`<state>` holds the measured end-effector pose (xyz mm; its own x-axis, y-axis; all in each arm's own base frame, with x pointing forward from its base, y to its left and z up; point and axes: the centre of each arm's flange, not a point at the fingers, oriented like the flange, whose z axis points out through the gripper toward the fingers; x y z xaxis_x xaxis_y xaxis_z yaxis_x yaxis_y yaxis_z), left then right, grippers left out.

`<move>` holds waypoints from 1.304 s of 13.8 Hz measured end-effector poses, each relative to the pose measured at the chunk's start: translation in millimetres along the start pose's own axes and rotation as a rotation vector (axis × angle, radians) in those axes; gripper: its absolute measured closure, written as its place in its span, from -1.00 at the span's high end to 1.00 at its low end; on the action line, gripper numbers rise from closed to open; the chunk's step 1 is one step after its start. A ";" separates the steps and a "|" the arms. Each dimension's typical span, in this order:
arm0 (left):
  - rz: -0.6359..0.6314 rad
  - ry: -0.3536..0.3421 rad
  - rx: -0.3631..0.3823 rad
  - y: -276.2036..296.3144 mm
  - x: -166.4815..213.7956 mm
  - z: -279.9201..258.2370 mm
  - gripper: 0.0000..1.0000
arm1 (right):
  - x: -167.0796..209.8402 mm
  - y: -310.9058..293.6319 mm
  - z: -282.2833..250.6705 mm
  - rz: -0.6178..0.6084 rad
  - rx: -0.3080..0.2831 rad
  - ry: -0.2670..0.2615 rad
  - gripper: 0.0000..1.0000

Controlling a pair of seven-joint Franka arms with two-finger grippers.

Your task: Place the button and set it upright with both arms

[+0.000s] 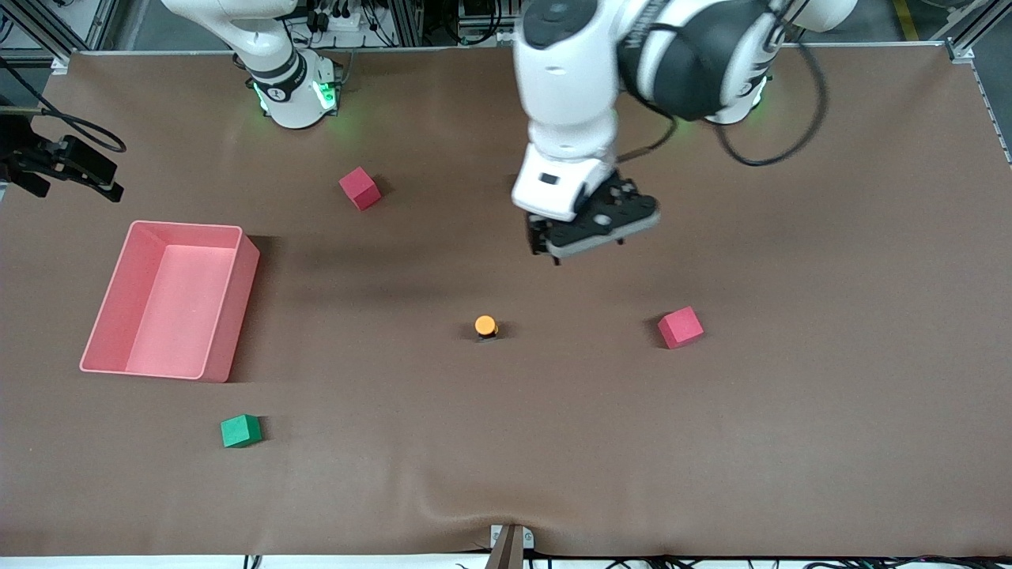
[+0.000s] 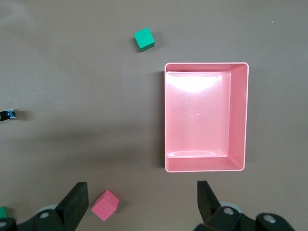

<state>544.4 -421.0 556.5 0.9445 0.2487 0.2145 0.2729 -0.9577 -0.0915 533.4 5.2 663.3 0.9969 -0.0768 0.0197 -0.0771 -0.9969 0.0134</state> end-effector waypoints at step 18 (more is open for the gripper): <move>0.176 -0.213 -0.140 -271.8 106.1 -23.9 1.00 | -0.3 -0.3 0.2 -0.001 0.000 -0.002 1.00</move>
<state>566.0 -137.8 627.3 0.9961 0.0883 -0.0030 0.0883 -0.9957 0.0287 533.2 5.5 663.1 0.9969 -0.0763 0.0174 -0.0765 -0.9970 0.0131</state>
